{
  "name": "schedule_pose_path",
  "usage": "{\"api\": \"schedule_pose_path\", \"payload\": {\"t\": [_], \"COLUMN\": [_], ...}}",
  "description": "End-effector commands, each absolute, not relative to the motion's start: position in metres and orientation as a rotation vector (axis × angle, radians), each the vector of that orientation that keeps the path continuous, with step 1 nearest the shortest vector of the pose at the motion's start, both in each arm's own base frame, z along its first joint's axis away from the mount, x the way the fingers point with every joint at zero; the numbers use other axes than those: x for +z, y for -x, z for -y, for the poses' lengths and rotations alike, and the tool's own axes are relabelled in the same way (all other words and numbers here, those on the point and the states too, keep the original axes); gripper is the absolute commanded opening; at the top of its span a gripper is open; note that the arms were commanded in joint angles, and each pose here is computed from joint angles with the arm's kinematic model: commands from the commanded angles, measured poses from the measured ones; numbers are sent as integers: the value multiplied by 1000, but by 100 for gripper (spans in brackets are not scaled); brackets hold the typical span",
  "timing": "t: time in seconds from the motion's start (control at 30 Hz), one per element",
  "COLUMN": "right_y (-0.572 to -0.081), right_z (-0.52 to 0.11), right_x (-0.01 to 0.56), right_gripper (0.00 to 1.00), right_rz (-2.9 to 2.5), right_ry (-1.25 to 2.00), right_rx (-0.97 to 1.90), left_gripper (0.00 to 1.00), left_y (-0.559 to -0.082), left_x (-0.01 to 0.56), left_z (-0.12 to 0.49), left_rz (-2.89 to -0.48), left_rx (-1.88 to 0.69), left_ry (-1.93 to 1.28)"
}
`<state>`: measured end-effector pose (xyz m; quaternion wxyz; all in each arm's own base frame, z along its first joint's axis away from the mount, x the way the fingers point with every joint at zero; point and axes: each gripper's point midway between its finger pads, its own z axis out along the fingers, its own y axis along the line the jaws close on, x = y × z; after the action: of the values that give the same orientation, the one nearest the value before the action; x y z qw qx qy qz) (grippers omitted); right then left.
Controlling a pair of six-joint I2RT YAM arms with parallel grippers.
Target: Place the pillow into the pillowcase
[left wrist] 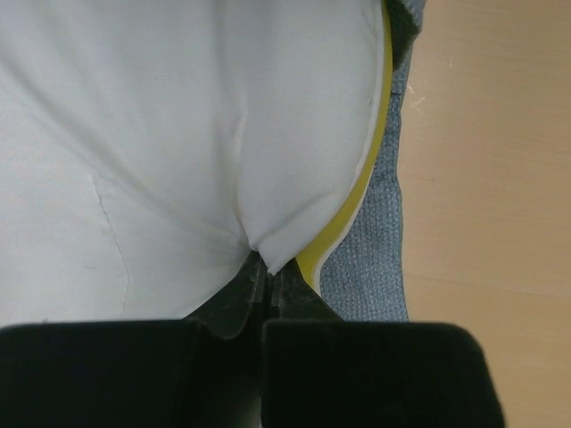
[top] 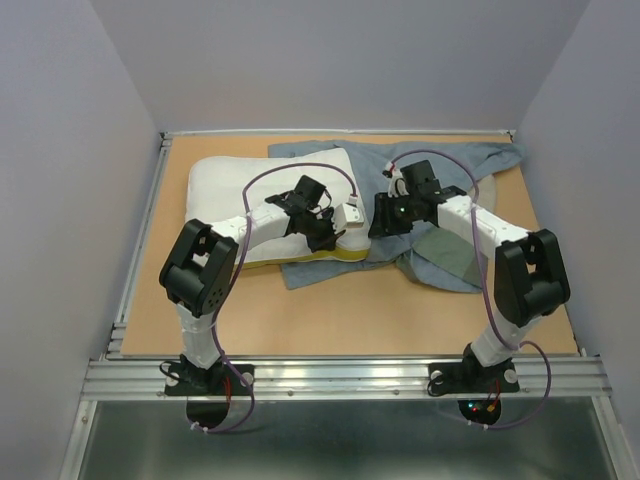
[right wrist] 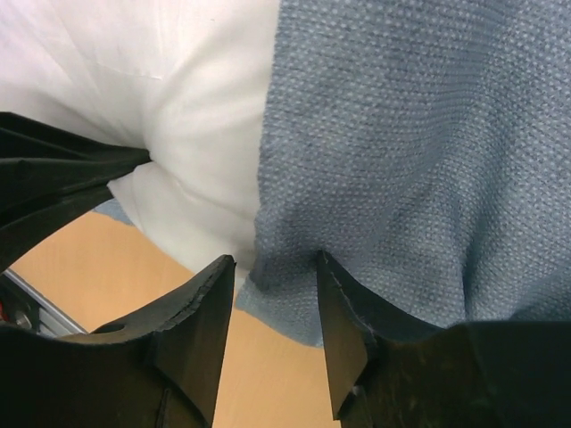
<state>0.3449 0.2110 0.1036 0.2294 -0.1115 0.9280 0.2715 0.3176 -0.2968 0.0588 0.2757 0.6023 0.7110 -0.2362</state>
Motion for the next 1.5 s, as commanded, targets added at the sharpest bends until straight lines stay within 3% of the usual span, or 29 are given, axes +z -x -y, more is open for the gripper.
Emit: {"api": "schedule_pose_path", "payload": {"t": [0.0, 0.07, 0.1, 0.17, 0.47, 0.57, 0.6, 0.67, 0.87, 1.07, 1.27, 1.47], "right_y": [-364, -365, -365, -367, -353, -349, -348, -347, -349, -335, -340, -315], "right_z": [-219, -219, -220, -225, -252, -246, -244, -240, -231, -253, -281, -310], "right_x": [108, 105, 105, 115, 174, 169, 166, 161, 148, 167, 205, 250], "right_gripper": [45, 35, 19, 1, 1, 7, 15, 16, 1, 1, 0, 1], "right_rz": [-2520, -2530, -2531, -2514, -2420, -2447, -2457, -2473, -2506, -2467, -2360, -2291], "right_ry": [295, 291, 289, 267, 331, 346, 350, 362, 360, 402, 358, 393], "right_rx": [747, 749, 756, 791, 932, 898, 881, 850, 768, 991, 1198, 1398], "left_gripper": [0, 0, 0, 0, 0, 0, 0, 0, 0, 0, 0, 0], "left_y": [-314, -316, -315, -316, -322, -327, -328, -329, -329, -331, -337, -350], "left_x": [62, 64, 65, 69, 91, 99, 99, 99, 95, 118, 195, 252], "left_z": [308, 310, 311, 316, 332, 335, 335, 334, 328, 337, 368, 380], "left_rz": [-1902, -1899, -1906, -1908, -1952, -1962, -1962, -1966, -1970, -1967, -1844, -1683], "left_rx": [-708, -712, -726, -753, -915, -976, -980, -976, -954, -1109, -1414, -1497], "left_ry": [-1596, -1589, -1576, -1554, -1406, -1343, -1337, -1330, -1341, -1206, -932, -811]}}
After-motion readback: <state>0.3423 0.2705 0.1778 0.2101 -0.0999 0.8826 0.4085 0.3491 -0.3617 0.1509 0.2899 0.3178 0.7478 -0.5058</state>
